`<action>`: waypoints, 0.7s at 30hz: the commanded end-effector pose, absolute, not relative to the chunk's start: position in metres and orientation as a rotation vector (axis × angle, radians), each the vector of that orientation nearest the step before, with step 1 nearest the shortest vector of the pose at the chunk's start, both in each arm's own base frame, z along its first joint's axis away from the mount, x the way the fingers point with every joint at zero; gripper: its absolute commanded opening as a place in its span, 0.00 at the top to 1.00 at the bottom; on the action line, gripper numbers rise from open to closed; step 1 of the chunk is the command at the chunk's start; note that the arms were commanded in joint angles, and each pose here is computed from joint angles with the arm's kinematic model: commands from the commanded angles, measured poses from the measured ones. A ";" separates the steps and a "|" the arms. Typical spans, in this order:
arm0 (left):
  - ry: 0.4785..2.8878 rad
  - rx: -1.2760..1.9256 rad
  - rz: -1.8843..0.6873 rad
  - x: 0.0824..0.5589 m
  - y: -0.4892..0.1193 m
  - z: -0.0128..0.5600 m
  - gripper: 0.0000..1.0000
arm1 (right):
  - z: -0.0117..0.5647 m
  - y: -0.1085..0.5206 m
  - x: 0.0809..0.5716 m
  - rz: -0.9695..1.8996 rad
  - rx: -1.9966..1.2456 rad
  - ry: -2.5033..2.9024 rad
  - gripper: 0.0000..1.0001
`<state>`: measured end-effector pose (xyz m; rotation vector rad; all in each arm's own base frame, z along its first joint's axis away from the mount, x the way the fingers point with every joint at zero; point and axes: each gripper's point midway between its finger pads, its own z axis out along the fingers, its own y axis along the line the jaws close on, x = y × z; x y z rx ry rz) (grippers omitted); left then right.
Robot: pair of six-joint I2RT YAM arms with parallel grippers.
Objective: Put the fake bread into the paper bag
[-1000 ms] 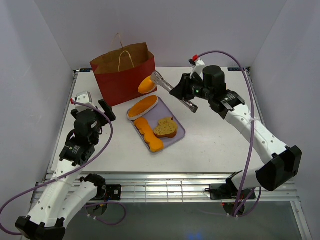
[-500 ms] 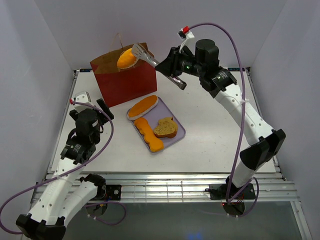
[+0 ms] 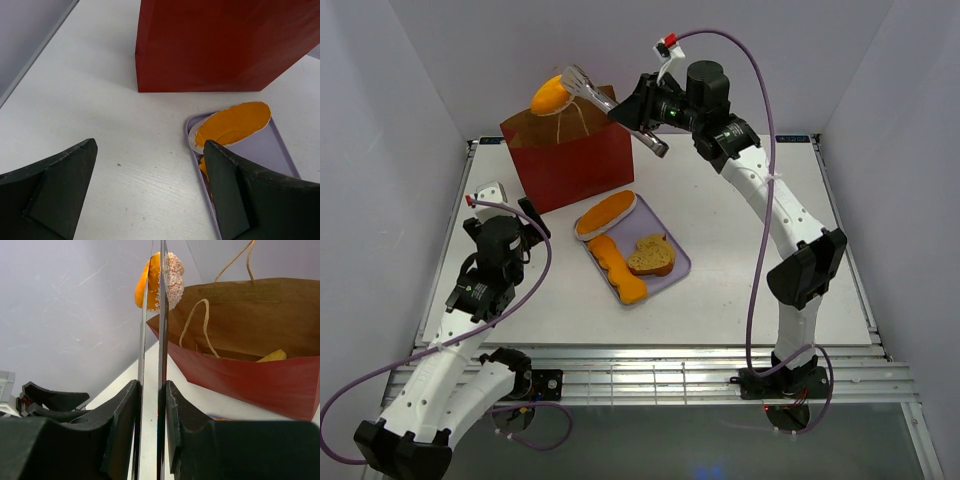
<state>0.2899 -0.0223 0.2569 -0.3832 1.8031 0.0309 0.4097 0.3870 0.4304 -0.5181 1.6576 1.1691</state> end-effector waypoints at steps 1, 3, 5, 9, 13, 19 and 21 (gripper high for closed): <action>1.779 -0.407 0.034 0.291 -0.019 0.261 0.02 | 0.481 0.389 0.409 1.211 -0.505 1.484 0.68; 1.781 -0.403 0.025 0.291 -0.021 0.261 0.02 | 0.476 0.392 0.417 1.206 -0.482 1.489 0.67; 1.784 -0.380 0.005 0.292 -0.025 0.262 0.03 | 0.471 0.392 0.425 1.190 -0.460 1.494 0.67; 1.791 -0.369 -0.007 0.293 -0.028 0.260 0.09 | 0.451 0.395 0.446 1.191 -0.427 1.529 0.67; 1.791 -0.373 -0.007 0.293 -0.028 0.260 0.09 | 0.441 0.396 0.455 1.201 -0.419 1.546 0.66; 1.790 -0.380 -0.001 0.293 -0.027 0.259 0.02 | 0.424 0.396 0.462 1.194 -0.423 1.579 0.58; 1.788 -0.380 -0.002 0.292 -0.027 0.259 0.02 | 0.420 0.396 0.461 1.196 -0.426 1.596 0.49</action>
